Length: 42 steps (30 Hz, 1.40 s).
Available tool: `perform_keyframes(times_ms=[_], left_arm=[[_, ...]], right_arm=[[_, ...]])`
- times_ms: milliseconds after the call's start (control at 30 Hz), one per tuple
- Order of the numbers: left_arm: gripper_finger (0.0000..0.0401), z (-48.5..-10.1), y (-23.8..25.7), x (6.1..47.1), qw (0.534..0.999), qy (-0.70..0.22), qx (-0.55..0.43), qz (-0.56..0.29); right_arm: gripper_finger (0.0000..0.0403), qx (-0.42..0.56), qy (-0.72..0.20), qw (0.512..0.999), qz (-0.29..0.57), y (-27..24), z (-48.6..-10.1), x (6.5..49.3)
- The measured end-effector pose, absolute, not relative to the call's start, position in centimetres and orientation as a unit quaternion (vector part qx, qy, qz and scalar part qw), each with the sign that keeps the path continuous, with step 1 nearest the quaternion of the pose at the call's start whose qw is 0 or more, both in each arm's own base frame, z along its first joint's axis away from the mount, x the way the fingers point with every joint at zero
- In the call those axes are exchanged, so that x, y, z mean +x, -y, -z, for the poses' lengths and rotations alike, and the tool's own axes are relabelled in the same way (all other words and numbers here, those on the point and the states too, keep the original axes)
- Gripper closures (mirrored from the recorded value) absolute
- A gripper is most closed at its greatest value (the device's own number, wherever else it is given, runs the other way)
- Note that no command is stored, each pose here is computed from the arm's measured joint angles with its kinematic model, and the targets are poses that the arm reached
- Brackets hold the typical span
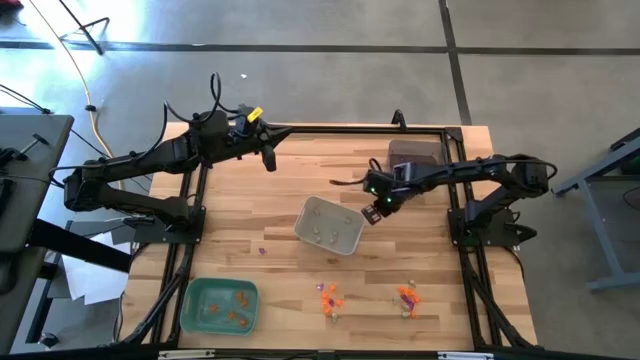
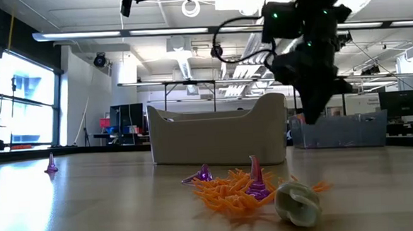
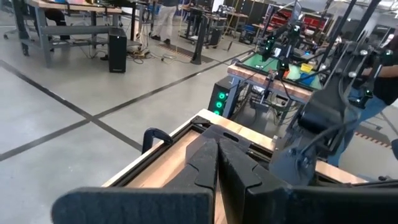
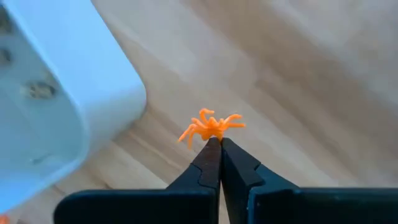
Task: Sort Halloween decoration
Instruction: Put the orange spider toy into the green bin
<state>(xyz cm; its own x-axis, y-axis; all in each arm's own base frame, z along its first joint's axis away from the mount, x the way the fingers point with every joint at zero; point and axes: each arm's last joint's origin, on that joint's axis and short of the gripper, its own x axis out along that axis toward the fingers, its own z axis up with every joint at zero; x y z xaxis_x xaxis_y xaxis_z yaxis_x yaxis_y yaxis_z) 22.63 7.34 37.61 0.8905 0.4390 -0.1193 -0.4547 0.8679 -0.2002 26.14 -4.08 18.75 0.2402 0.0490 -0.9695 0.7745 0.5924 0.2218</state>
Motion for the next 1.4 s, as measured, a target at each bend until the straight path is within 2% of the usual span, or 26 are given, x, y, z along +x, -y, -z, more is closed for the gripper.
perform_keyframes(times_ms=[267,467,600,767,967,1167,1400], left_arm=[[0.0401,-37.3,-7.3,22.6,0.965,-0.054,-0.104,-0.232],[0.0401,-37.2,-7.3,22.6,0.967,-0.064,-0.089,-0.229],[0.0401,-37.4,-7.1,22.7,0.975,-0.055,-0.087,-0.197],[0.04,-37.8,-7.1,22.8,0.981,-0.036,-0.068,-0.178],[0.0375,-38.5,-7.0,23.3,0.985,-0.004,-0.015,-0.169],[0.0327,-38.5,-7.2,24.4,0.985,0.018,0.033,-0.166],[0.0275,-38.2,-7.7,26.1,0.984,0.053,0.044,-0.167]], right_arm=[[0.0403,0.31,-0.496,0.766,0.268,5.6,-25.8,28.8],[0.0403,0.258,-0.389,0.839,0.279,6.8,-32.7,30.4],[0.0403,0.221,-0.297,0.885,0.282,7.3,-37.2,31.0],[0.0403,0.192,-0.193,0.928,0.255,7.4,-41.2,31.6],[0.0403,0.187,-0.142,0.946,0.223,7.3,-42.4,32.1],[0.0403,0.174,-0.146,0.948,0.221,7.4,-42.3,32.3],[0.0403,0.154,-0.134,0.955,0.216,7.4,-42.6,32.4]])
